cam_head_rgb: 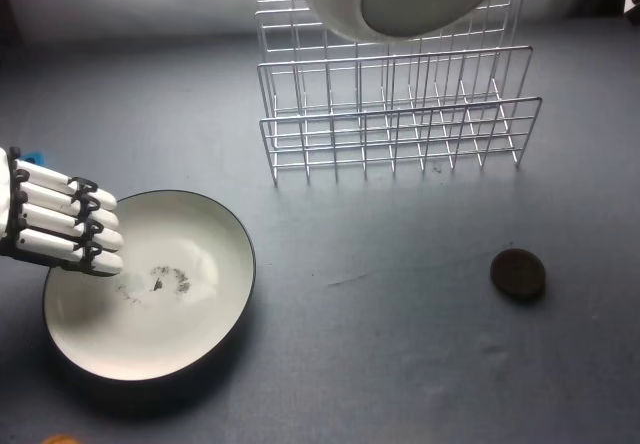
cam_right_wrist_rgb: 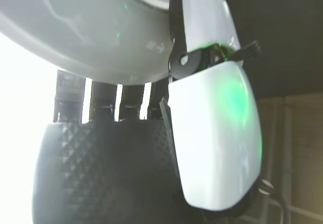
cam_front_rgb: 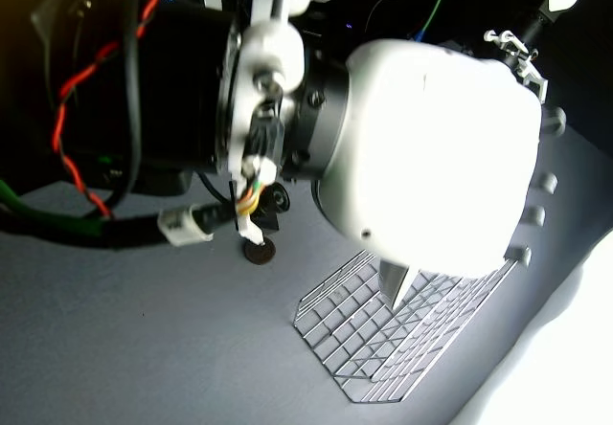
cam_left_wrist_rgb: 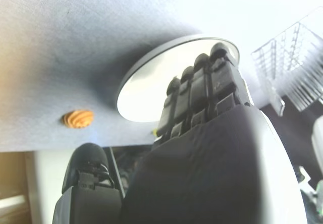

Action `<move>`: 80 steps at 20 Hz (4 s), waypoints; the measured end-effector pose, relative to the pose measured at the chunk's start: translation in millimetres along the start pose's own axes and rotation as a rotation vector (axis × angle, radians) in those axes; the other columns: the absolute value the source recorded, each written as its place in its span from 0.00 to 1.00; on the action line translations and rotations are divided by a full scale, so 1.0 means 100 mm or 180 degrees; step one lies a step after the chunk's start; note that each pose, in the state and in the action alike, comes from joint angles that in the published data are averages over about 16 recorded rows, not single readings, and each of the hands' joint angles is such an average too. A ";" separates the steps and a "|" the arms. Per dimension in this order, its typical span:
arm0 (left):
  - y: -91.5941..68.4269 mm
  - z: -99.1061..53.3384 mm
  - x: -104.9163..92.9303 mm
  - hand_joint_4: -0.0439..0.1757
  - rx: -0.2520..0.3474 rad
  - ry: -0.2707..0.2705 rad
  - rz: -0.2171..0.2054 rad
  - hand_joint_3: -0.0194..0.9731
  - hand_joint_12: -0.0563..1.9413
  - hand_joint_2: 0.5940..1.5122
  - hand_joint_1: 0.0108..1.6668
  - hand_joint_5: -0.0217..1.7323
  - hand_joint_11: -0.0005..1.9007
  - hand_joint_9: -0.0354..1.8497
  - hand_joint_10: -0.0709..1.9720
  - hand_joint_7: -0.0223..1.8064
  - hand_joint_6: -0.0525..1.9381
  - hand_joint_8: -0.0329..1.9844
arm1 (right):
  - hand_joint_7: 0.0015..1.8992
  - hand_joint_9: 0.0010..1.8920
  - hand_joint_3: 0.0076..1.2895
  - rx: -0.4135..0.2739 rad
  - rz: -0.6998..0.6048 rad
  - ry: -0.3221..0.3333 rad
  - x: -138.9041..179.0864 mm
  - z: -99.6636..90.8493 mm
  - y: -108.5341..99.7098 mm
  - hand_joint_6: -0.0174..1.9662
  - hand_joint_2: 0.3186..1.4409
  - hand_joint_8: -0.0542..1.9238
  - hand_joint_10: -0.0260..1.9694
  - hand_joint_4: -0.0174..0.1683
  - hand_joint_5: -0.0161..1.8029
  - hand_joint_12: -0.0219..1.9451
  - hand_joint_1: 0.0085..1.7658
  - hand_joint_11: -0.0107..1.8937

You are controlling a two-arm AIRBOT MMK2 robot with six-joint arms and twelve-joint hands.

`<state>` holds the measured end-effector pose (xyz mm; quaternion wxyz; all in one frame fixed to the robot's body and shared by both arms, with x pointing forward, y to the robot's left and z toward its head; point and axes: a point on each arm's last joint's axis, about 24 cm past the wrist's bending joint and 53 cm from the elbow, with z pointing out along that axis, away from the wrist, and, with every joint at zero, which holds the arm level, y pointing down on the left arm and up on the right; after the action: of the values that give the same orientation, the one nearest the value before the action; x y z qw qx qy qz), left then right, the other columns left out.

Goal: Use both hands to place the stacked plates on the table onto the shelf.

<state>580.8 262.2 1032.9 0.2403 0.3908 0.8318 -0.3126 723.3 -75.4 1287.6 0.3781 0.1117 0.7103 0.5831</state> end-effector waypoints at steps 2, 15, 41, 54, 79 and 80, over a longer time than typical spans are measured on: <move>0.01 0.00 0.00 0.20 -0.0010 0.0001 0.0000 0.04 0.03 0.58 0.00 0.02 0.01 0.03 0.04 0.02 0.03 0.01 | 0.58 0.57 0.00 0.0046 0.0020 -0.0022 -0.03 0.02 -0.07 0.39 0.57 0.38 0.50 0.07 0.57 0.60 0.77 0.50; 0.02 0.00 0.01 0.20 -0.0018 0.0003 0.0003 0.04 0.03 0.58 0.00 0.02 0.01 0.03 0.04 0.02 0.03 0.01 | 0.57 0.57 0.00 0.0285 0.0182 -0.0136 -0.15 0.12 -0.49 0.39 0.57 0.39 0.51 0.07 0.56 0.60 0.77 0.50; 0.10 0.00 0.02 0.22 -0.0104 0.0010 0.0035 0.04 0.03 0.58 0.00 0.02 0.01 0.03 0.04 0.02 0.03 0.01 | 0.57 0.58 0.00 0.0663 0.0274 -0.0177 -0.05 0.36 -1.12 0.39 0.57 0.40 0.44 0.07 0.56 0.60 0.76 0.50; 0.14 -0.02 0.03 0.21 -0.0131 0.0031 0.0097 0.04 0.03 0.58 0.00 0.02 0.01 0.03 0.04 0.02 0.03 0.01 | 0.56 0.57 0.00 0.0749 0.0220 -0.0140 0.03 0.38 -1.27 0.43 0.64 0.29 0.24 0.07 0.52 0.63 0.71 0.47; 0.16 -0.01 0.16 0.22 -0.0154 0.0136 0.0110 0.04 0.03 0.58 0.00 0.02 0.01 0.01 0.02 0.02 0.03 0.01 | 0.33 0.35 0.00 0.0560 0.0082 -0.0228 -0.18 0.39 -0.96 0.02 0.66 0.03 0.02 0.07 0.32 0.56 0.45 0.15; 0.17 -0.01 0.16 0.22 -0.0156 0.0140 0.0096 0.04 0.03 0.58 0.00 0.02 0.01 0.01 0.02 0.02 0.03 0.01 | 0.30 0.32 0.00 0.0538 0.0050 -0.0232 -0.20 0.39 -0.92 0.02 0.65 0.03 0.02 0.07 0.29 0.52 0.41 0.13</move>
<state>584.5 279.1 1017.3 0.2362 0.4040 0.8382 -0.2799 789.3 -85.6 1210.1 0.3883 0.1699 0.7419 0.5196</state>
